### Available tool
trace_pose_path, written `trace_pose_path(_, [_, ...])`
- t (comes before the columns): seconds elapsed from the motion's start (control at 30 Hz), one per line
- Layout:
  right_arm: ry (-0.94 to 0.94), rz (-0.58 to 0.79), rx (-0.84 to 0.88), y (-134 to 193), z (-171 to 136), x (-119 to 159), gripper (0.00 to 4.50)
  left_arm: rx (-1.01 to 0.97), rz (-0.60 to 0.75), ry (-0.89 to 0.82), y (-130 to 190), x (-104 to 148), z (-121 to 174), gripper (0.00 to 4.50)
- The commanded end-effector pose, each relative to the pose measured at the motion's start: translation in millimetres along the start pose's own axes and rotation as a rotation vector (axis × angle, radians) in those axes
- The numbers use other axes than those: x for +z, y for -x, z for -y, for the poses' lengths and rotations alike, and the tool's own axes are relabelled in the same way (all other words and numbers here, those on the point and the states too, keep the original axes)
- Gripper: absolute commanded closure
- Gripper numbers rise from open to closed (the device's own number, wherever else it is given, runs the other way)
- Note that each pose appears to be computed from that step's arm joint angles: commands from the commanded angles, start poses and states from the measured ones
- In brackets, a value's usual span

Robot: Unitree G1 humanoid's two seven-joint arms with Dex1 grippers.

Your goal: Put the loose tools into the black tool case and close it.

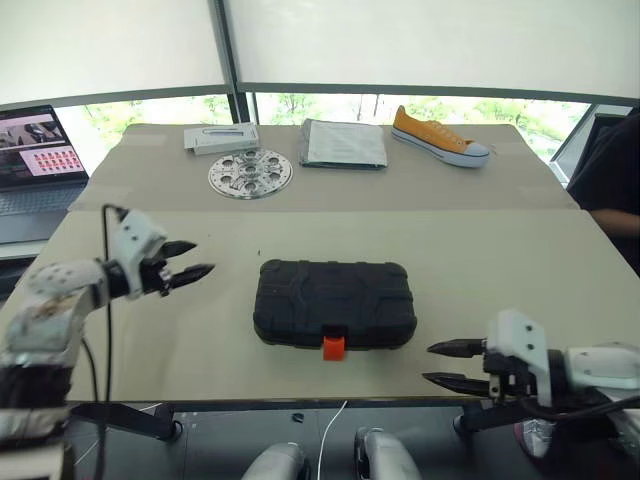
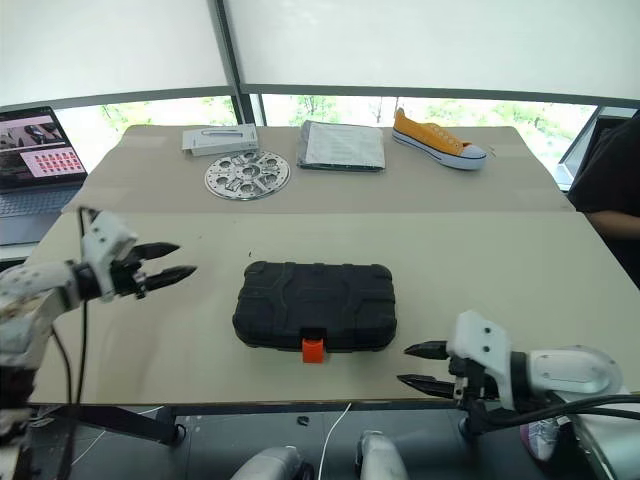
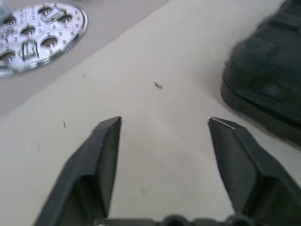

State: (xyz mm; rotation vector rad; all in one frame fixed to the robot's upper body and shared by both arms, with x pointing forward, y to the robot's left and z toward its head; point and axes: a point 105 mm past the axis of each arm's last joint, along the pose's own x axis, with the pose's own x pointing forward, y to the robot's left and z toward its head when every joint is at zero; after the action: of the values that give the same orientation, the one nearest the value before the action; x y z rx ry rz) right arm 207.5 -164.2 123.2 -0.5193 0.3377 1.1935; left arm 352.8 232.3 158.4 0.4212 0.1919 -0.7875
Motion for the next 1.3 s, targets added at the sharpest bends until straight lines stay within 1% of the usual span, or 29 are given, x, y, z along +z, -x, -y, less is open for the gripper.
trace_pose_path(0.03, [0.095,0.013,0.041,-17,0,6,3.85,-0.106,0.003,-0.115,-41,9,9,3.06])
trace_pose_path(0.1, [0.115,0.019,0.059,-27,3,7,4.49,-0.162,0.006,-0.166,-62,14,17,3.78])
trace_pose_path(0.17, [0.127,0.020,0.061,-35,8,7,4.50,-0.195,-0.010,-0.203,-76,15,21,4.41])
trace_pose_path(0.23, [0.154,0.003,0.011,-43,21,6,4.50,-0.249,-0.032,-0.236,-85,13,28,4.41])
trace_pose_path(0.3, [0.165,-0.016,-0.096,-49,44,5,4.50,-0.312,-0.047,-0.296,-87,9,37,4.41])
trace_pose_path(0.37, [0.178,-0.016,-0.181,-50,61,7,4.50,-0.393,-0.059,-0.318,-81,5,45,4.41])
trace_pose_path(0.43, [0.174,-0.026,-0.275,-44,79,6,4.50,-0.492,-0.075,-0.346,-67,0,55,4.41])
trace_pose_path(0.53, [0.155,-0.031,-0.301,-35,84,4,4.50,-0.575,-0.070,-0.348,-48,1,63,4.41])
trace_pose_path(0.57, [0.151,-0.028,-0.288,-32,81,4,4.50,-0.567,-0.052,-0.347,-45,7,62,4.41])
trace_pose_path(0.7, [0.100,0.019,-0.176,-17,58,11,4.50,-0.533,0.096,-0.195,-40,62,52,4.41])
trace_pose_path(0.77, [0.070,0.038,-0.106,-9,43,16,4.50,-0.611,0.127,-0.164,-35,83,62,4.41])
trace_pose_path(0.83, [0.068,0.042,-0.061,-6,32,18,4.50,-0.697,0.127,-0.176,-33,90,80,4.41])
trace_pose_path(0.93, [0.071,0.040,-0.037,-9,24,18,4.50,-0.776,0.059,-0.269,-47,72,107,4.41])
trace_pose_path(1.0, [0.071,0.040,-0.034,-13,22,18,4.50,-0.792,0.034,-0.306,-55,63,116,4.41])
trace_pose_path(1.1, [0.079,0.060,-0.013,-26,17,21,4.50,-0.808,-0.011,-0.399,-78,46,134,4.41])
trace_pose_path(1.17, [0.086,0.066,-0.011,-32,16,22,4.50,-0.816,-0.044,-0.472,-85,35,140,4.41])
trace_pose_path(1.3, [0.091,0.066,-0.026,-42,20,21,4.50,-0.851,-0.089,-0.589,-82,20,141,4.41])
